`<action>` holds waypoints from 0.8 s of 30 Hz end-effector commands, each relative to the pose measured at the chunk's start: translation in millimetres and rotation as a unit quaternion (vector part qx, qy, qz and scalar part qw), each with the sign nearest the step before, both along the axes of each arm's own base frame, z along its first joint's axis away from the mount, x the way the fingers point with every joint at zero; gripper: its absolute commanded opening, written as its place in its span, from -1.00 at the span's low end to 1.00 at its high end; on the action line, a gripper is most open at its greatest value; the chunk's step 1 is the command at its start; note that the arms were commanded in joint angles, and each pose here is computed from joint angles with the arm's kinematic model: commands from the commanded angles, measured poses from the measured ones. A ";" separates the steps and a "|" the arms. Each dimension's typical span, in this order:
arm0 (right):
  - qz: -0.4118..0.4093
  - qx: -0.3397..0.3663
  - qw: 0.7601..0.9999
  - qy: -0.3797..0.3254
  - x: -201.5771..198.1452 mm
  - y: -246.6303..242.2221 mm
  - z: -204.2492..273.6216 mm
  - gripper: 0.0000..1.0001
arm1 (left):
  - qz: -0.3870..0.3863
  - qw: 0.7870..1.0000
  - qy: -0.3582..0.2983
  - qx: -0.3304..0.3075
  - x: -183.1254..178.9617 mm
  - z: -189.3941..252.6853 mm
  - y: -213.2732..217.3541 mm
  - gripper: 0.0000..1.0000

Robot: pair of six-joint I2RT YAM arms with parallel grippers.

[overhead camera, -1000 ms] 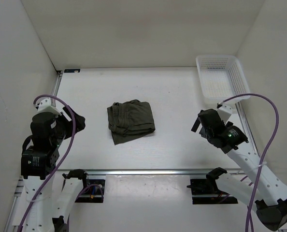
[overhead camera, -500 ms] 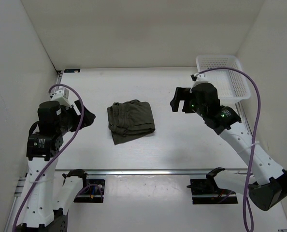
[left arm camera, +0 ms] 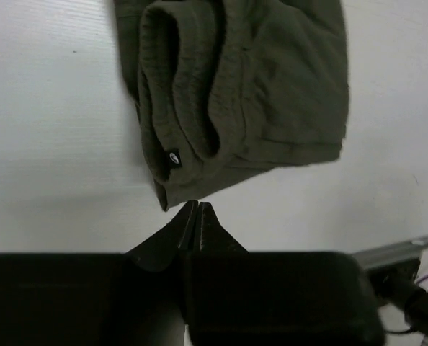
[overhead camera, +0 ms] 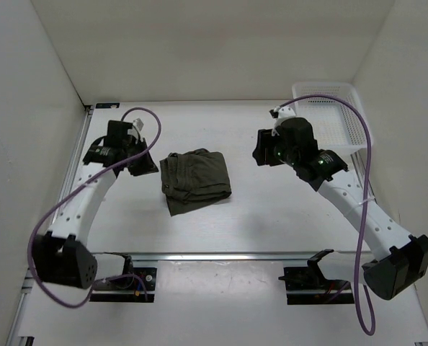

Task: Fold and stack the shorts
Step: Fold the shorts

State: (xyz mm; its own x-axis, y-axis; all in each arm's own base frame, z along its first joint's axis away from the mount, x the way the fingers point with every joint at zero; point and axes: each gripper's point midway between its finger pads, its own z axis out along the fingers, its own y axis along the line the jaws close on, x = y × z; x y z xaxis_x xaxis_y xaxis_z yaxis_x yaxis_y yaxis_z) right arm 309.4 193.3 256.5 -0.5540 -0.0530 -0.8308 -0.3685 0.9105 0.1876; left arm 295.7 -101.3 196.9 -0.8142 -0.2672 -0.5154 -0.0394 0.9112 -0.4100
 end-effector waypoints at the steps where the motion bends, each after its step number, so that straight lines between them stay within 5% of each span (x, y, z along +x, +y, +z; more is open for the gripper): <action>1: -0.024 -0.003 1.000 0.009 -7.0 -10.9 -3.9 0.06 | 0.053 0.997 -0.023 0.051 42.2 1.2 14.2 -0.79; 2: -0.028 -0.008 1.000 0.012 -10.3 -14.8 -7.2 -0.23 | 0.056 0.997 -0.009 0.057 58.9 -8.6 13.0 -0.79; 6: -0.045 -0.012 0.999 0.020 -16.8 -23.9 -12.8 -0.48 | 0.054 0.997 0.014 0.060 89.0 -29.2 3.7 -0.79; 24: -0.088 -0.032 0.994 0.049 -48.1 -54.9 -32.2 -0.48 | 0.070 0.981 0.155 0.098 119.4 -159.9 -12.5 -0.79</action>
